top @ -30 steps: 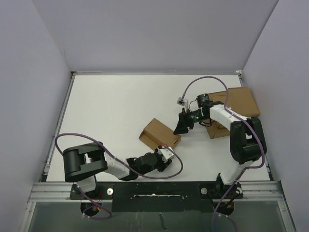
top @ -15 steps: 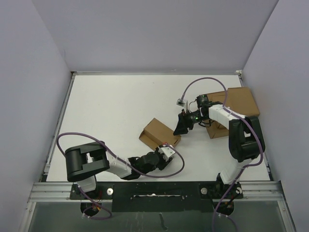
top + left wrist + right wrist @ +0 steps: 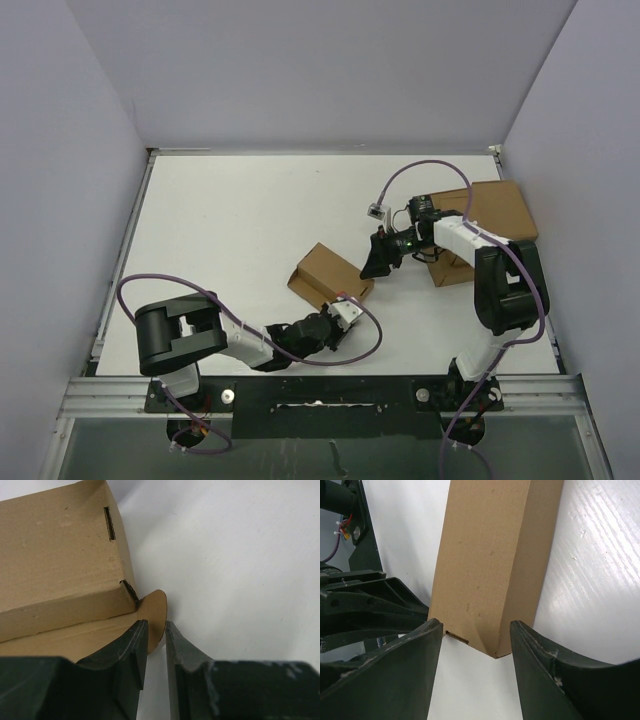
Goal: Fold the paper box
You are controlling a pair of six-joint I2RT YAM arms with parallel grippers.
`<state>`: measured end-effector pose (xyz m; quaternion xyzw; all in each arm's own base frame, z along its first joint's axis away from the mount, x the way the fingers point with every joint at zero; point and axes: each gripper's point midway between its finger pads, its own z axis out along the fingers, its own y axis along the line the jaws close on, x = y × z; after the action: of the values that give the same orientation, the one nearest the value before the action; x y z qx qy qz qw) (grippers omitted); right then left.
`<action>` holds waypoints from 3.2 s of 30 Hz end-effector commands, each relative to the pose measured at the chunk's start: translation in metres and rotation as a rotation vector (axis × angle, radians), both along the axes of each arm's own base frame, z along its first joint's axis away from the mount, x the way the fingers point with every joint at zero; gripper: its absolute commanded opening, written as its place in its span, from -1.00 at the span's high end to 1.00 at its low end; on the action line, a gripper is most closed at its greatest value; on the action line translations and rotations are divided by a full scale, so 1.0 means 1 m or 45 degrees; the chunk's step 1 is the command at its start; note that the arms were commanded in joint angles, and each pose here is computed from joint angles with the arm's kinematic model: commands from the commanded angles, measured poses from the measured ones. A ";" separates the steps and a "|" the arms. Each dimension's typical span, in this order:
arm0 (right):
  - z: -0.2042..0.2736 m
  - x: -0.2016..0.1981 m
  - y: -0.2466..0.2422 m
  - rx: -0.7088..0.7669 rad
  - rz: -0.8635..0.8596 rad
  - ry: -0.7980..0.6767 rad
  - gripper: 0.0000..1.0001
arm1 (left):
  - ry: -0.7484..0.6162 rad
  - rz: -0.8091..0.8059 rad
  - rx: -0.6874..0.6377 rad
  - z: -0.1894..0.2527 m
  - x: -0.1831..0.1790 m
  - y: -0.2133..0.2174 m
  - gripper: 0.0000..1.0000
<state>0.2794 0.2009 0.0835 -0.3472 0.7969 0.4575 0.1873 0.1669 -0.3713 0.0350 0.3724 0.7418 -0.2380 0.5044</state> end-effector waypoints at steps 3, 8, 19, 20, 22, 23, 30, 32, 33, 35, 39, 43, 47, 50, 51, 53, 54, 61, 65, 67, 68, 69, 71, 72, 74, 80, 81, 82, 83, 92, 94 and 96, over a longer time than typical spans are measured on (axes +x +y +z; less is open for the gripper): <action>0.011 0.011 0.002 0.047 -0.014 -0.019 -0.13 | -0.006 0.047 -0.061 0.012 0.009 -0.008 0.71; 0.008 0.012 0.001 0.051 -0.034 0.007 -0.13 | -0.003 0.055 -0.069 0.013 0.009 -0.007 0.84; 0.002 0.014 -0.001 0.076 -0.066 0.076 -0.12 | 0.011 0.069 -0.086 0.015 0.010 -0.004 0.90; 0.001 0.014 -0.001 0.076 -0.067 0.082 -0.11 | 0.014 0.073 -0.092 0.015 0.011 -0.004 0.91; -0.001 0.014 -0.002 0.075 -0.069 0.093 -0.09 | 0.020 0.078 -0.097 0.016 0.012 -0.004 0.92; -0.003 0.014 -0.002 0.073 -0.069 0.099 -0.08 | 0.022 0.081 -0.102 0.017 0.012 -0.004 0.92; -0.013 0.012 -0.004 0.043 -0.074 0.142 0.00 | 0.051 0.104 -0.122 0.019 0.015 -0.001 0.95; -0.016 0.012 -0.004 0.034 -0.075 0.152 0.04 | 0.061 0.112 -0.131 0.019 0.016 0.000 0.96; -0.017 0.012 -0.005 0.028 -0.077 0.156 0.06 | 0.067 0.116 -0.139 0.020 0.017 0.001 0.97; -0.019 0.012 -0.005 0.024 -0.078 0.160 0.10 | 0.076 0.121 -0.146 0.020 0.017 0.001 0.98; -0.020 0.012 -0.006 0.015 -0.078 0.164 0.11 | 0.097 0.134 -0.158 0.020 0.018 0.002 0.99; -0.021 0.012 -0.006 0.009 -0.079 0.165 0.15 | 0.118 0.153 -0.171 0.020 0.019 0.006 1.00; -0.022 0.011 -0.005 0.008 -0.074 0.173 0.15 | 0.129 0.165 -0.177 0.021 0.021 0.006 1.00; -0.023 0.010 -0.004 0.005 -0.066 0.175 0.16 | 0.138 0.172 -0.183 0.022 0.022 0.007 1.00; -0.022 0.010 -0.004 0.006 -0.063 0.175 0.16 | 0.139 0.175 -0.185 0.023 0.022 0.007 1.00; -0.022 0.009 -0.003 0.006 -0.060 0.172 0.16 | 0.145 0.181 -0.190 0.026 0.023 0.007 1.00; -0.022 0.009 -0.003 0.006 -0.057 0.172 0.16 | 0.147 0.184 -0.190 0.026 0.024 0.007 1.00; -0.020 0.006 0.001 0.014 -0.034 0.165 0.16 | 0.151 0.193 -0.193 0.037 0.026 0.004 1.00; -0.017 0.005 0.003 0.025 -0.019 0.159 0.17 | 0.153 0.193 -0.193 0.043 0.027 0.002 1.00; -0.016 0.004 0.005 0.034 -0.011 0.159 0.17 | 0.153 0.195 -0.195 0.046 0.028 0.002 1.00; -0.015 0.003 0.005 0.039 -0.006 0.159 0.17 | 0.151 0.195 -0.199 0.048 0.028 0.001 1.00; -0.015 0.002 0.006 0.042 -0.003 0.160 0.17 | 0.149 0.198 -0.198 0.050 0.029 0.001 1.00; -0.014 0.001 0.008 0.049 0.006 0.158 0.17 | 0.147 0.204 -0.192 0.051 0.030 0.001 1.00; -0.013 0.001 0.008 0.052 0.010 0.159 0.17 | 0.144 0.205 -0.193 0.053 0.030 0.001 1.00; -0.012 0.000 0.010 0.060 0.018 0.159 0.17 | 0.140 0.208 -0.192 0.055 0.032 0.001 1.00; -0.011 -0.003 0.013 0.065 0.033 0.164 0.16 | 0.129 0.211 -0.191 0.061 0.036 -0.001 1.00; -0.011 -0.003 0.013 0.067 0.034 0.166 0.16 | 0.128 0.215 -0.191 0.061 0.038 -0.001 1.00; -0.012 -0.004 0.014 0.067 0.037 0.168 0.16 | 0.128 0.215 -0.193 0.062 0.039 -0.002 1.00; -0.011 -0.004 0.014 0.069 0.039 0.167 0.16 | 0.127 0.218 -0.194 0.063 0.041 -0.002 1.00; -0.012 -0.006 0.016 0.066 0.048 0.173 0.16 | 0.118 0.224 -0.173 0.070 0.048 -0.005 1.00; -0.014 -0.006 0.017 0.062 0.047 0.177 0.16 | 0.112 0.223 -0.162 0.071 0.049 -0.006 1.00; -0.014 -0.006 0.017 0.060 0.047 0.175 0.16 | 0.107 0.222 -0.154 0.072 0.050 -0.007 1.00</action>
<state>0.2851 0.2036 0.0587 -0.3270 0.8060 0.4688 0.1537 0.1932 -0.3551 0.0459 0.2993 0.8125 -0.2169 0.4508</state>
